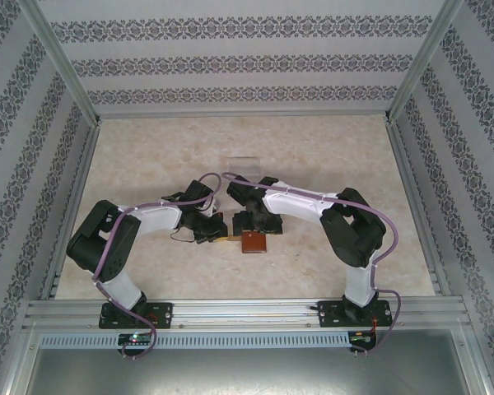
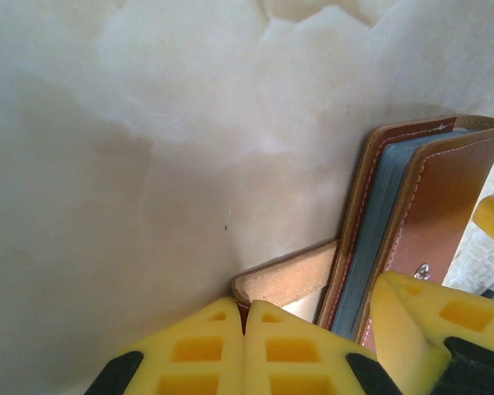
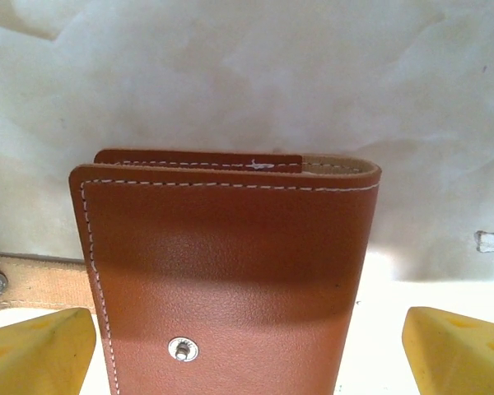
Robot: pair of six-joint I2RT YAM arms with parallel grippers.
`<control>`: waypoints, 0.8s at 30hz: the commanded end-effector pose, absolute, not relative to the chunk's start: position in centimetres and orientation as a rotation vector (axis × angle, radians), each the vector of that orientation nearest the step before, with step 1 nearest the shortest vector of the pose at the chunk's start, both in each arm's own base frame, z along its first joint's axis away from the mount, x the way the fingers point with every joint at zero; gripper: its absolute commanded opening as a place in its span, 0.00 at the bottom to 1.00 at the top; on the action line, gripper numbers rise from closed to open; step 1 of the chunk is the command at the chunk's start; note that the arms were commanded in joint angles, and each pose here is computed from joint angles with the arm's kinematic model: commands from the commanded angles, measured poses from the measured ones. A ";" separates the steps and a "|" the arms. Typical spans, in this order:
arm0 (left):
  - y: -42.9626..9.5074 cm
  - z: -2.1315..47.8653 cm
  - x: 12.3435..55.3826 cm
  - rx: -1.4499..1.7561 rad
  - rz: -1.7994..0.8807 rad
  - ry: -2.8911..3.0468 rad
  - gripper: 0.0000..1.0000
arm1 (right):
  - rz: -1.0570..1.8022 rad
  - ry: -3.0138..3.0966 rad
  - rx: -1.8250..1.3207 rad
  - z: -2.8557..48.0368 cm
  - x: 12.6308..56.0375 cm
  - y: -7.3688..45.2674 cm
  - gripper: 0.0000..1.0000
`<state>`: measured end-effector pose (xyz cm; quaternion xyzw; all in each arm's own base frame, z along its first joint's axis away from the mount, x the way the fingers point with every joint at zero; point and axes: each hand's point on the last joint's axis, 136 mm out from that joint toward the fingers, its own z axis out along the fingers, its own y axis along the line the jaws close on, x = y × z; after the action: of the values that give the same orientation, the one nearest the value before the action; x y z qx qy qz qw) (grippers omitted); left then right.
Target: Take the credit cards out of the card holder
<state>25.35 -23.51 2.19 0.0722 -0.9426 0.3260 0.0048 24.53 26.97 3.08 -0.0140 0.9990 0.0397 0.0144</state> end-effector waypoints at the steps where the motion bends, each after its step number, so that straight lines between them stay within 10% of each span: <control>1: -22.7 1.3 24.5 0.272 0.966 -2.939 0.05 | 0.130 3.123 -0.067 2.5 24.1 27.6 0.96; 24: -22.1 1.5 24.5 0.282 0.923 -2.964 0.05 | 0.070 3.061 -0.069 5.7 24.2 25.7 0.93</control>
<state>25.41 -23.45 2.22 0.0758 -0.9429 0.3244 0.0035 24.53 26.51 3.97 -0.0152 0.9990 0.0355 0.0226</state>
